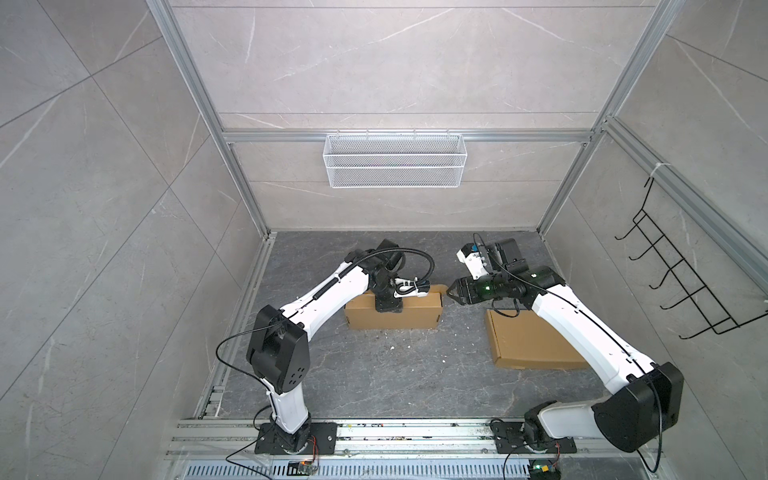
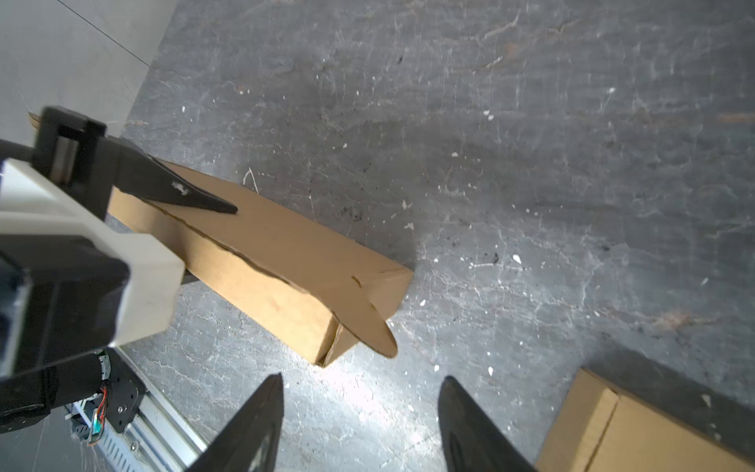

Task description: Fold the paper box

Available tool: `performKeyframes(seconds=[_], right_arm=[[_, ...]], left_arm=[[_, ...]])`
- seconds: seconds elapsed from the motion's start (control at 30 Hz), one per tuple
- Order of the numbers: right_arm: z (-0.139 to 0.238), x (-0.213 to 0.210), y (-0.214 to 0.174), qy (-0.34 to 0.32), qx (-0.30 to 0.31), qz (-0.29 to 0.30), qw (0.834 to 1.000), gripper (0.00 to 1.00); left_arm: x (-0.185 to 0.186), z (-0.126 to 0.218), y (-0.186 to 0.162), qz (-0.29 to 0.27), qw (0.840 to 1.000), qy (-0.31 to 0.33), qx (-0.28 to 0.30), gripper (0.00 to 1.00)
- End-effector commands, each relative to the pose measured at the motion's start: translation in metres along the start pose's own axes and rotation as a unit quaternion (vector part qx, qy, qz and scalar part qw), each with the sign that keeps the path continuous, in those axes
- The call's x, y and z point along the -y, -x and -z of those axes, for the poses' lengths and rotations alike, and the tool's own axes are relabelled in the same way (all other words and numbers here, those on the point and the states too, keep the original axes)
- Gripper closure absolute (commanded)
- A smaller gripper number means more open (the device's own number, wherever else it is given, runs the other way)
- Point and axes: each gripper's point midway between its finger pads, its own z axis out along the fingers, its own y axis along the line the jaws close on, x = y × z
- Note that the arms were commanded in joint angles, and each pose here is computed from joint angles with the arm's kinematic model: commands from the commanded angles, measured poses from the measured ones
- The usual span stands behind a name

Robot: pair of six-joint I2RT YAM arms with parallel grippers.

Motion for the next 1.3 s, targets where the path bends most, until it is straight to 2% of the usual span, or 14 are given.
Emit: performKeyframes(seconds=[0.0, 0.4, 0.63, 1.07, 1.27], right_arm=[[-0.002, 0.003, -0.004, -0.014, -0.023, 0.018, 0.999, 0.41], [-0.024, -0.004, 0.005, 0.002, -0.040, 0.034, 0.999, 0.59], [-0.026, -0.014, 0.003, 0.013, -0.056, 0.036, 0.998, 0.77], [-0.032, -0.028, -0.004, 0.004, -0.061, -0.056, 0.997, 0.95], [-0.035, -0.030, -0.003, -0.008, -0.058, -0.083, 0.995, 0.99]], left_arm=[[0.005, -0.009, -0.006, 0.006, 1.000, -0.017, -0.003, 0.51], [0.006, -0.011, -0.005, 0.007, 1.000, -0.021, 0.000, 0.51], [0.006, -0.013, -0.006, 0.007, 1.000, -0.023, 0.000, 0.51], [0.007, -0.013, -0.004, 0.010, 1.000, -0.026, 0.004, 0.52], [0.007, -0.014, -0.003, 0.010, 1.000, -0.028, 0.006, 0.52]])
